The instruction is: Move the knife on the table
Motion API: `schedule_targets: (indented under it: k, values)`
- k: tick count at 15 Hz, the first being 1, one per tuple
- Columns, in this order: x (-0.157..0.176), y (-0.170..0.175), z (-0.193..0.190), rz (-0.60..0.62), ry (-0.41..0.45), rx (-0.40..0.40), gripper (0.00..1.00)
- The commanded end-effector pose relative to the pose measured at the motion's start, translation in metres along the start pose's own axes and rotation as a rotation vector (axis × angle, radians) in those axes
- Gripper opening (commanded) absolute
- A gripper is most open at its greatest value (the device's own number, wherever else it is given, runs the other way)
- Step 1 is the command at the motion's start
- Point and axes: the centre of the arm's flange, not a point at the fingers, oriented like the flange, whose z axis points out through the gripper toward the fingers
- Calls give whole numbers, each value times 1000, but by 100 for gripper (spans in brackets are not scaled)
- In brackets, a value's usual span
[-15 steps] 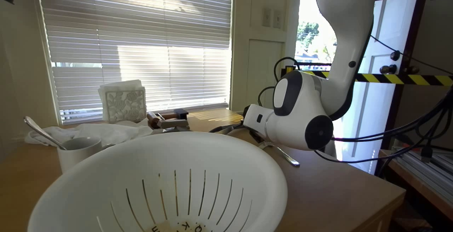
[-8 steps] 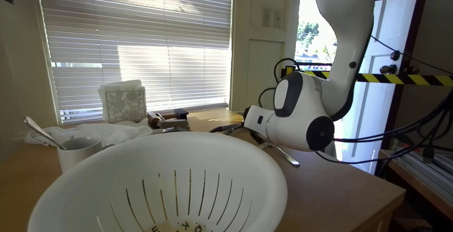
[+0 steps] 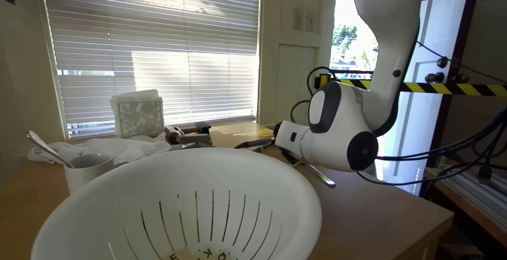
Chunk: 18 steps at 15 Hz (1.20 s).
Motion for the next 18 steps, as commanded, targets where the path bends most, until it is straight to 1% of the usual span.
schedule_targets:
  k: [1, 6, 14, 18]
  values:
    - [1, 0, 0, -33, 31, -6, 4]
    - [14, 1, -2, -34, 51, -16, 4]
    - [43, 5, 5, 3, 67, -20, 4]
    - [44, 1, 7, 5, 64, -9, 4]
